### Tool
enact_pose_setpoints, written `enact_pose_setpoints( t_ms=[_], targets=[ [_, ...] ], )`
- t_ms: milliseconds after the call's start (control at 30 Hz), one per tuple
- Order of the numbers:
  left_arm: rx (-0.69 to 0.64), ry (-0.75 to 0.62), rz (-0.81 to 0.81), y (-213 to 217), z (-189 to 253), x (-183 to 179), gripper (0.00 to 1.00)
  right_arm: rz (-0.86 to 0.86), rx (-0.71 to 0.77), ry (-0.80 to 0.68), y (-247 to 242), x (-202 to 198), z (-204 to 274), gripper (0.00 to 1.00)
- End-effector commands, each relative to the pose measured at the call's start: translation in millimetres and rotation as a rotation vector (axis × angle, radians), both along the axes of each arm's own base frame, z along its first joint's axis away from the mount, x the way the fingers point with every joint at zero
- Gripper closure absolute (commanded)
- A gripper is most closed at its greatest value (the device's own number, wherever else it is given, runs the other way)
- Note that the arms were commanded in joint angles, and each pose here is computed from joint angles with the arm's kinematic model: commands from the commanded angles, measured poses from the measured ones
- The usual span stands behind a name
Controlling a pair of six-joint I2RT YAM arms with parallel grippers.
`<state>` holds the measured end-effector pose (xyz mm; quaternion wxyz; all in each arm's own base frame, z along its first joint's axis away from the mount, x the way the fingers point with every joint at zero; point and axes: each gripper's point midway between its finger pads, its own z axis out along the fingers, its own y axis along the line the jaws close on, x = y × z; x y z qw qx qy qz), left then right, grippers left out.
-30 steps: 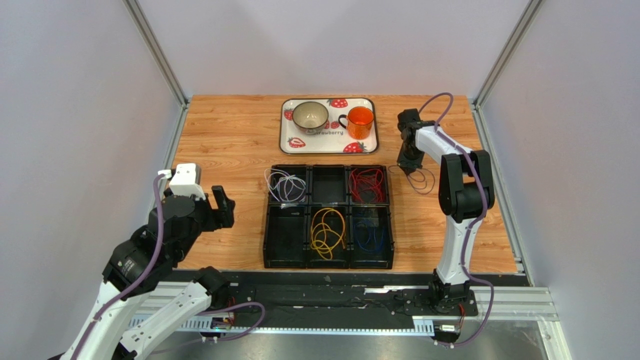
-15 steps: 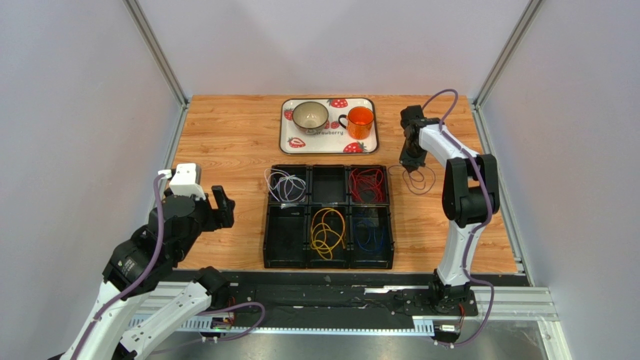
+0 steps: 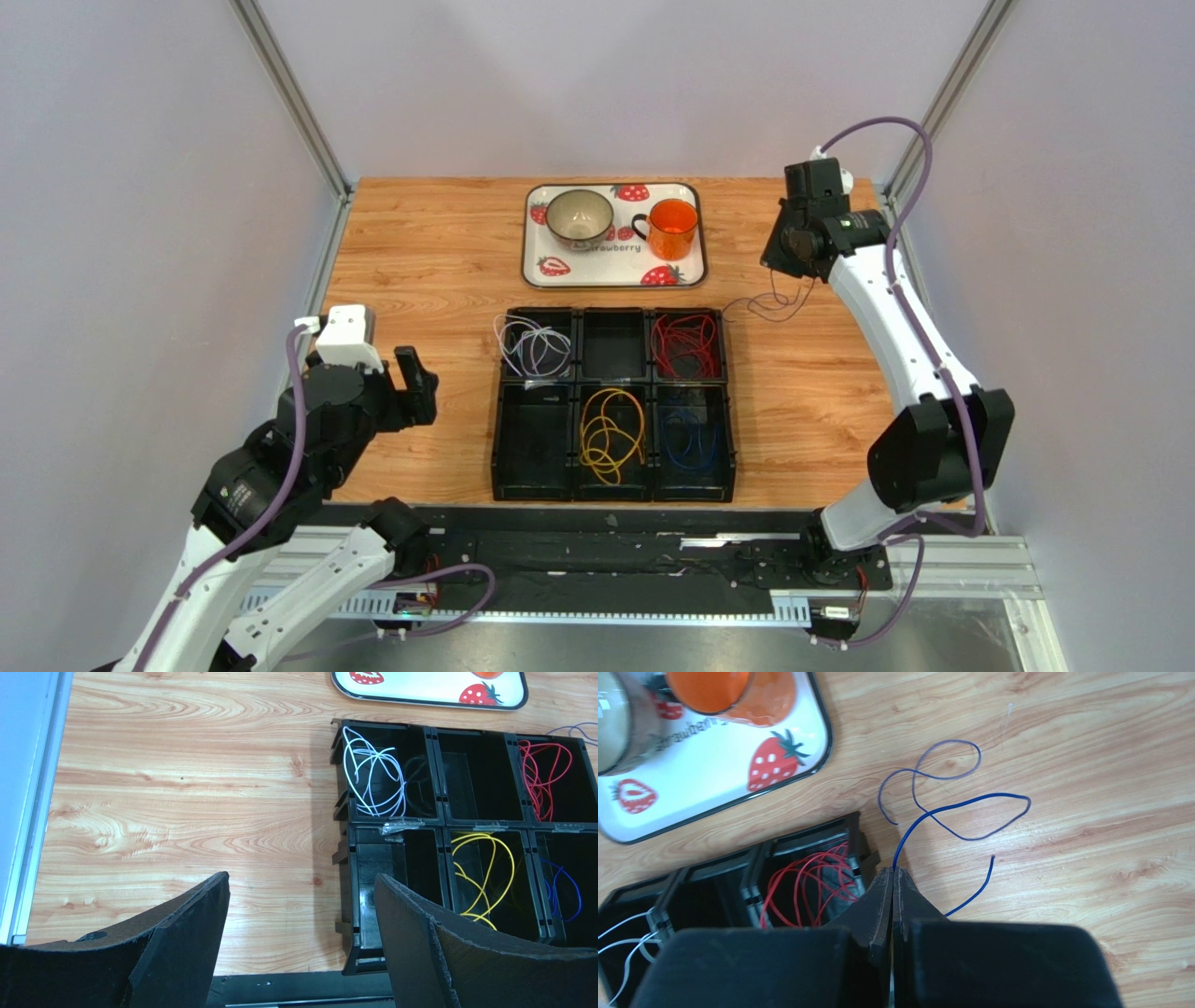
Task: Untangle the cables
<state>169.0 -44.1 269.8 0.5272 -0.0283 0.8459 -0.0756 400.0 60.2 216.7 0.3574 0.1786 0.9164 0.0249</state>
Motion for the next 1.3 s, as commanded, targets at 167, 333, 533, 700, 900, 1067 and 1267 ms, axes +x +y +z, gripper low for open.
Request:
enact_pose_setpoints(
  t_ms=[167,333,533,700,900,1067,1267],
  targets=[
    [0.009,0.007,0.009,-1.3,-0.3,4.9,0.16,0.296,0.09,-0.385,59.0,-20.4,135.6,1.0],
    [0.006,0.005,0.008,-1.4,0.1,4.4,0.16,0.418,0.062,-0.587,90.3,-45.6,207.8,1.0],
    [0.003,0.007,0.003,-2.5,-0.4,4.3,0.17,0.503,0.058,-0.72,114.6,-69.3,258.1,1.0],
    [0.005,0.008,-0.003,-3.3,-0.8,4.3,0.16,0.606,0.062,-0.827,141.3,-92.5,292.8,1.0],
    [0.0,0.004,0.002,-2.3,-0.1,3.5,0.17,0.7,0.122,-0.917,166.4,-117.7,324.3,1.0],
    [-0.004,0.0,0.002,-1.9,0.6,2.9,0.17,0.799,0.169,-0.954,196.7,-140.1,336.6,1.0],
    [-0.003,0.002,0.004,-1.8,0.5,3.2,0.17,0.887,0.225,-0.94,229.4,-159.3,335.1,1.0]
  ],
)
